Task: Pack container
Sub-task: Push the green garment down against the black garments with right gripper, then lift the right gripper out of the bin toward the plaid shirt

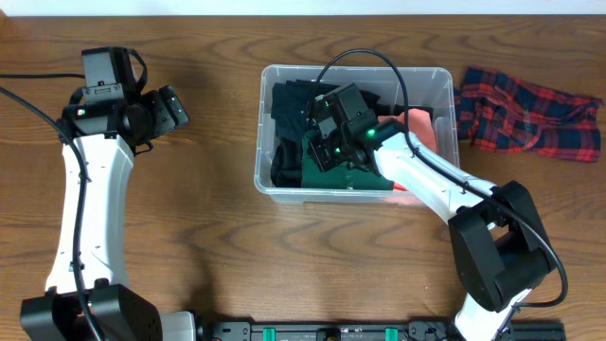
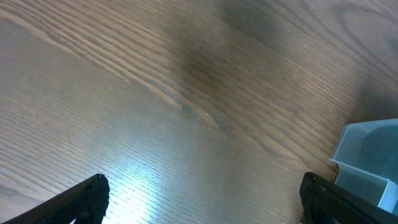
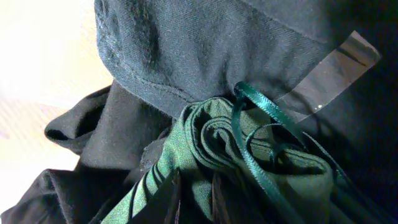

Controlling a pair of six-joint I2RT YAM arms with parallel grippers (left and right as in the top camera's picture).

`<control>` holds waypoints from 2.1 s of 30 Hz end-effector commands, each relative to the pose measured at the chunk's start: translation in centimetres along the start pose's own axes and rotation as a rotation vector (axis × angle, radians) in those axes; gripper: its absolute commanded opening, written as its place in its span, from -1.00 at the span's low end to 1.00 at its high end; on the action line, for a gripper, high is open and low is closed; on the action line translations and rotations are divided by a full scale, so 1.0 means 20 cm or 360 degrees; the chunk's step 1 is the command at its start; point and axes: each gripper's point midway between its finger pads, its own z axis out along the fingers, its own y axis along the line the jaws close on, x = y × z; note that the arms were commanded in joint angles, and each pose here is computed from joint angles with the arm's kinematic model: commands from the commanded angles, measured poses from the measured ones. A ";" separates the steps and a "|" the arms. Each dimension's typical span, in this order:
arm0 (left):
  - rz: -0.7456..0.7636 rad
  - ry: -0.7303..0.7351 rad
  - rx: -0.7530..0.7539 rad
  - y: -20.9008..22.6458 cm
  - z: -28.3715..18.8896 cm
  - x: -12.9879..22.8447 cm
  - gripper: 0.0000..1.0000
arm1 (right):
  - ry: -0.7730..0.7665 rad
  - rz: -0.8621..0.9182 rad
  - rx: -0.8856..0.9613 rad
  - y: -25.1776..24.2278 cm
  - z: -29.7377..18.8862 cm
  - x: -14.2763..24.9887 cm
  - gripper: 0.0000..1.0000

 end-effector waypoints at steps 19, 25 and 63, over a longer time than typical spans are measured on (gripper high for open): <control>-0.0008 -0.0023 -0.0021 0.02 -0.02 -0.02 0.96 | -0.0358 -0.0081 0.0399 -0.03 -0.74 -0.18 -0.48; -0.0008 -0.0023 -0.0021 0.02 -0.02 -0.02 0.96 | -0.0089 -0.0039 0.0527 -0.13 -0.66 0.02 -0.52; -0.0008 -0.0023 -0.0021 0.02 -0.02 -0.02 0.96 | -0.0543 0.0602 0.0911 -0.64 -1.30 0.04 -0.18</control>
